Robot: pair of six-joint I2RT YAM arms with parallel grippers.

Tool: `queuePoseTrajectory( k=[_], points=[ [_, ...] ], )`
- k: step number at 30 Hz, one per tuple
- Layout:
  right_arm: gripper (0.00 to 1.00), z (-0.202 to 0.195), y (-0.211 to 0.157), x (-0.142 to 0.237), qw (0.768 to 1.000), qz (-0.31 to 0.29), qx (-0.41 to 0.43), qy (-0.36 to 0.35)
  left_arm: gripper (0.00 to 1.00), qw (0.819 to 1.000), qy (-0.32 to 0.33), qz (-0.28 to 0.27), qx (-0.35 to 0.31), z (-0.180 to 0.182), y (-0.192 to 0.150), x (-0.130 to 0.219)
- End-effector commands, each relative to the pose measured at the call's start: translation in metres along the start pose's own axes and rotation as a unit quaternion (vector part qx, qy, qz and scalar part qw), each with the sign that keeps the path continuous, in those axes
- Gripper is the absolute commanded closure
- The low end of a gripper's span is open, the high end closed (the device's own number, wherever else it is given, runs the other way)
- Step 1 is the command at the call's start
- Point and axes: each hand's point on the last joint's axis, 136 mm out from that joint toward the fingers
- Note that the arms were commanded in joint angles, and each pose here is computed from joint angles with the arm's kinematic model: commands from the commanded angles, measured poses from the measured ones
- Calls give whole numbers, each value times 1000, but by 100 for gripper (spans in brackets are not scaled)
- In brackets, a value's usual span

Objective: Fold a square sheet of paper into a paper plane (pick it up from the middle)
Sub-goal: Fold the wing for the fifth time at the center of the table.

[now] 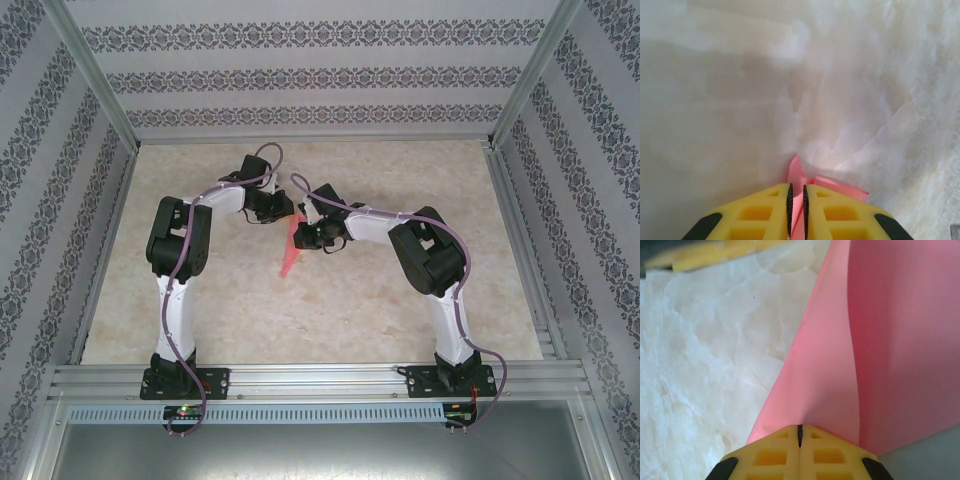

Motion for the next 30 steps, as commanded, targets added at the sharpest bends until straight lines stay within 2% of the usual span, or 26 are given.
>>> queuePoseTrajectory(
  k=[1, 7, 11, 16, 22, 30],
  points=[
    [100, -67, -65, -14, 988, 96, -40, -116, 83, 1000, 1, -12, 3, 6, 11, -5],
    [100, -62, -70, -10, 989, 104, -27, -102, 80, 998, 56, -25, -17, 11, 18, 21],
    [100, -59, -71, -7, 990, 105, -20, -96, 78, 997, 63, -39, -25, 3, 17, 42],
    [100, -55, -71, -5, 991, 106, -3, -84, 77, 999, 7, -32, -9, -21, -12, 54],
    [100, -51, -68, 1, 992, 99, 18, -76, 76, 998, -59, 0, 15, -42, -52, 43],
    [100, -44, -67, 3, 993, 94, 28, -68, 77, 995, -92, 8, 32, -54, -56, 23]
  ],
)
Point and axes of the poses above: each hand's point on the last joint's axis, 136 mm out from that joint toward the fingers, its own x axis back along the fingers, its own z axis along the line the jaws close on, y = z × x, and after that the axes turned 12 degrees about -x, right-handed
